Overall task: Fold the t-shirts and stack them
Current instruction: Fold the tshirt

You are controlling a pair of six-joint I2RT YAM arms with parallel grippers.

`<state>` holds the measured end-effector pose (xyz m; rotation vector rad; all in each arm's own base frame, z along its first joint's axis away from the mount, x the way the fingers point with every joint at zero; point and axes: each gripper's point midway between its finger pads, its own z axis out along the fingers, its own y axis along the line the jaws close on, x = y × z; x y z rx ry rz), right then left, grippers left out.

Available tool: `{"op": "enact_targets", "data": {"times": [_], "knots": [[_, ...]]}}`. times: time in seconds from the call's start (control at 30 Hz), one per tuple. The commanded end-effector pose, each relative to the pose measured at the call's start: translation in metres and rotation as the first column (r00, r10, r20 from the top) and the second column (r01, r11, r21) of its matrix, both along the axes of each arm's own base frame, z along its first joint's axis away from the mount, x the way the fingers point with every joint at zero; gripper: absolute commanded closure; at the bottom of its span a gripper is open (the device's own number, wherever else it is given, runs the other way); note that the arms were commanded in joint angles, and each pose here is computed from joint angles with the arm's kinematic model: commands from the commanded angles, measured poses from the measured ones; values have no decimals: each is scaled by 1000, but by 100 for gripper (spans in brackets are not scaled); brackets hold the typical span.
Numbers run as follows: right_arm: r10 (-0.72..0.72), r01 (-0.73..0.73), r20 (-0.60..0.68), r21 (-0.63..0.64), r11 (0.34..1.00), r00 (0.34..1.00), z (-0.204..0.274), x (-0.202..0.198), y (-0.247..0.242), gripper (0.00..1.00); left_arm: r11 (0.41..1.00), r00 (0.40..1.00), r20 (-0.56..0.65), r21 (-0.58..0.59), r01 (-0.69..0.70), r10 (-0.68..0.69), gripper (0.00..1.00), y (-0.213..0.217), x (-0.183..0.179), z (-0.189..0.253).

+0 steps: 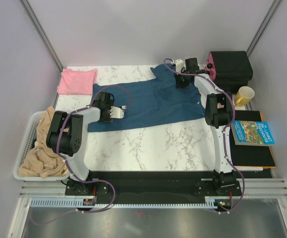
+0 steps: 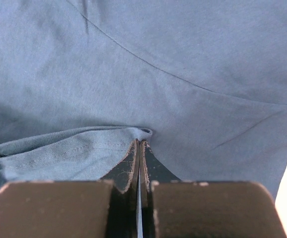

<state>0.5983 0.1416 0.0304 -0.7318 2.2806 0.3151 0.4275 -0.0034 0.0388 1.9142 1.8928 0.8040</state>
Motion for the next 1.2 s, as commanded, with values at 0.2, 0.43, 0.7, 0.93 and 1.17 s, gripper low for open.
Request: {"op": "enact_targets", "data": {"times": [0.2,0.43,0.7,0.93,1.17], "knots": [[-29,30,229,-4,1000,973,85,26,4,100,999,998,-65,-45,-9,6,20,-9,-10,-21],[-43,45,273,-4,999,961,97,32,6,100,999,998,-63,-45,-8,5,20,-10,-8,-21],[-64,66,291,5,998,954,96,39,9,100,999,998,-67,-44,-8,5,20,-11,-8,-23],[-49,51,324,2,999,945,102,42,20,100,999,998,-67,-46,-1,-2,20,-15,-6,-23],[-21,30,333,-21,999,943,100,40,28,100,999,998,-66,-46,-1,-2,20,-16,-3,-24]]}}
